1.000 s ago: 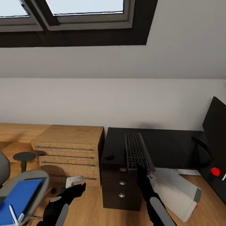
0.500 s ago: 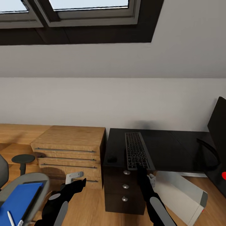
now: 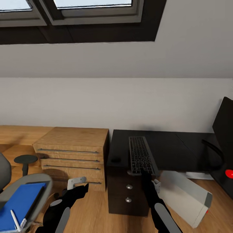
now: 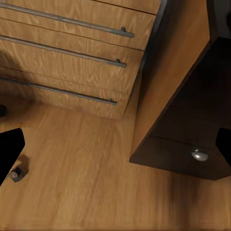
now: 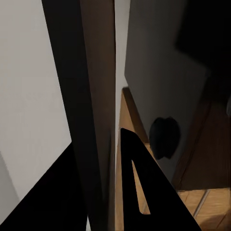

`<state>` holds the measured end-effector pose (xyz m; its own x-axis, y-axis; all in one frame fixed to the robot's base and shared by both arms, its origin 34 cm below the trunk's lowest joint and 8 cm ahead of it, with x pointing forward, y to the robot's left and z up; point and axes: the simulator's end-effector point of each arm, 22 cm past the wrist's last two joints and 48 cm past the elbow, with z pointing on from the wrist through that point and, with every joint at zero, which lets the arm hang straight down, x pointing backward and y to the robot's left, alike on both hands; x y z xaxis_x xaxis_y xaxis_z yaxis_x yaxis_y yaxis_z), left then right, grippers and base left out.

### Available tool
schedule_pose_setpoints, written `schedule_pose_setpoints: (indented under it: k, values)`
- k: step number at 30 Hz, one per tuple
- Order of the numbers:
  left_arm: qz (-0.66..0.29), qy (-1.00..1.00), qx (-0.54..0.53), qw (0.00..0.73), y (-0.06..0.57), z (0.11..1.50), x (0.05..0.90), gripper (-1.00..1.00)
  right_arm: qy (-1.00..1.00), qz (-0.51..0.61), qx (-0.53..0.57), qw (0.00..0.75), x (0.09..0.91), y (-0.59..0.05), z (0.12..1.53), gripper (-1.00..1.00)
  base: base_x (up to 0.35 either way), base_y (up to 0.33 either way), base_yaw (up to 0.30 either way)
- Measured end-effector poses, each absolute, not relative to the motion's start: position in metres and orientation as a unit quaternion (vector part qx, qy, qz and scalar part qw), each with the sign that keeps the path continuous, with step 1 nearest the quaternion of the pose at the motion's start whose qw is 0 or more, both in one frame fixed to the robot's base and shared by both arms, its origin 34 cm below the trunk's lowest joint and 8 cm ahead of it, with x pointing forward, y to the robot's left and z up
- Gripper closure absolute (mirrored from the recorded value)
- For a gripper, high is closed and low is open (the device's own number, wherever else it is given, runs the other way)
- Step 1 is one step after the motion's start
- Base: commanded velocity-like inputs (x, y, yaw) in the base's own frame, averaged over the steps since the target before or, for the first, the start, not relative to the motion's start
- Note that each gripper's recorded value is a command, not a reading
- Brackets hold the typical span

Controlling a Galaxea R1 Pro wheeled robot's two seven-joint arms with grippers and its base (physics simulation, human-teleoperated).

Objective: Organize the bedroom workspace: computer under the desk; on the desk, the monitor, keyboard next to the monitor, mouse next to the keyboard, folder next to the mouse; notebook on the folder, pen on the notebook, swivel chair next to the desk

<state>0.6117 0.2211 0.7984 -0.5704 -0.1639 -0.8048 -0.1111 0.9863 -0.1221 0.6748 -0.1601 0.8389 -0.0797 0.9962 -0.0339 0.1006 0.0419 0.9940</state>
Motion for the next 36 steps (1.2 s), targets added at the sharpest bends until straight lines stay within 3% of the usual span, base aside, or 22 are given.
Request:
schedule_pose_setpoints:
  k: [15,36]
  values:
    - [-0.028,0.887,-0.077,0.455,0.221,0.785,0.61,-1.0,0.555,0.482,0.495,0.463,0.674,-0.16,0.828,1.0,-0.02,0.032,0.0]
    - [-0.03,0.889,-0.074,0.452,0.218,0.776,0.609,-1.0,0.56,0.474,0.501,0.459,0.672,-0.162,0.811,1.0,0.09,0.021,0.0]
